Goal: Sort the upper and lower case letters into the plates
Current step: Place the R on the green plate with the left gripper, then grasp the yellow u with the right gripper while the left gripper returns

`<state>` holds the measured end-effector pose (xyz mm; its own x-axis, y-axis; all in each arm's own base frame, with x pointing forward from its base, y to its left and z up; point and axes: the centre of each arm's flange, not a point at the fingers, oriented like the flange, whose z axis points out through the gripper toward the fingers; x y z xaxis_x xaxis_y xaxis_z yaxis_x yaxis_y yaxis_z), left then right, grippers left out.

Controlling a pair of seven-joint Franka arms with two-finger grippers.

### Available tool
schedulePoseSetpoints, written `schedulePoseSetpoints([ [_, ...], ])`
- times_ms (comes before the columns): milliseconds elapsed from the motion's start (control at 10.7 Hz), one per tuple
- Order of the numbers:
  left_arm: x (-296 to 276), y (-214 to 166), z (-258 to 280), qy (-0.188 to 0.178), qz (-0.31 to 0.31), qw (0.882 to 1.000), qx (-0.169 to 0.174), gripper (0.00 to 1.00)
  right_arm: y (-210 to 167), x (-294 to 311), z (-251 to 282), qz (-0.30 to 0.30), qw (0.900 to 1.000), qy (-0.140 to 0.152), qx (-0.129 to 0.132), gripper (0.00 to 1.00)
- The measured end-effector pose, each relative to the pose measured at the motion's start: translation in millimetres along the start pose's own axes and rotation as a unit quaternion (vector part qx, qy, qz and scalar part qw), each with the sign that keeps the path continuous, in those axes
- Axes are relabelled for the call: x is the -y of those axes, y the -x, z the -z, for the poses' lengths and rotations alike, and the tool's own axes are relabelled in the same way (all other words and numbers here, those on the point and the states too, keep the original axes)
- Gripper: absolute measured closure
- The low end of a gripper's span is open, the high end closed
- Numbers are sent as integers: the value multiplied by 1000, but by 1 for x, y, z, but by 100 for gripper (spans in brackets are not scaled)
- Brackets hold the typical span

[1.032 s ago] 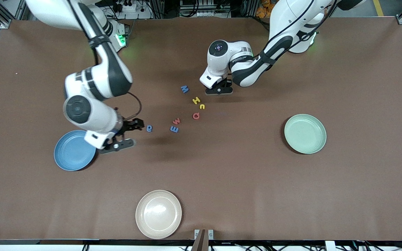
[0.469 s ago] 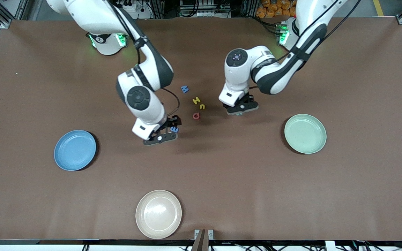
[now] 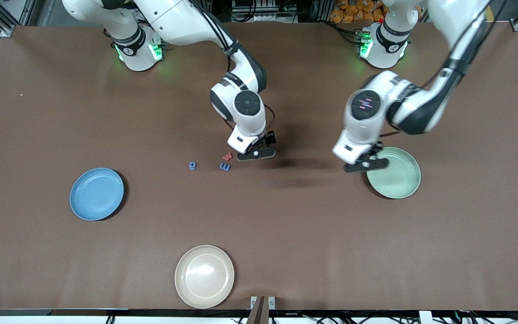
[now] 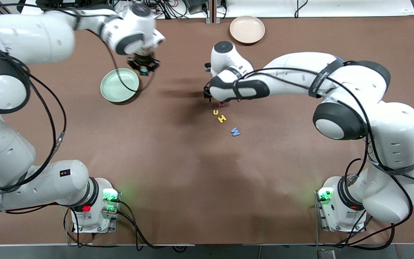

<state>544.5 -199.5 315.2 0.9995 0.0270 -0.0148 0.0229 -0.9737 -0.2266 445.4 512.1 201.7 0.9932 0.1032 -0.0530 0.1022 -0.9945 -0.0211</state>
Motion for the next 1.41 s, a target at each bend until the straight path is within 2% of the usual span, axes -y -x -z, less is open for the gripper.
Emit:
schedulePoseSetpoints([
  [188,78,-23,-19,16,-18,999,28,72,16,15,-2,-19,1000,4,4,0],
  [375,114,-30,-48,34,-15,998,57,72,22,18,-6,-39,999,-5,13,0],
  [563,114,-33,-70,51,-13,996,76,72,23,12,-17,-55,998,-24,5,0],
  [938,110,-42,-77,66,-13,995,80,71,27,6,-28,-60,998,-25,4,0],
  [1032,110,-43,-77,67,-12,995,79,64,28,6,-28,-60,998,-25,5,0],
  [1408,106,-45,-72,69,-14,995,75,9,31,7,-31,-60,998,-24,8,0],
])
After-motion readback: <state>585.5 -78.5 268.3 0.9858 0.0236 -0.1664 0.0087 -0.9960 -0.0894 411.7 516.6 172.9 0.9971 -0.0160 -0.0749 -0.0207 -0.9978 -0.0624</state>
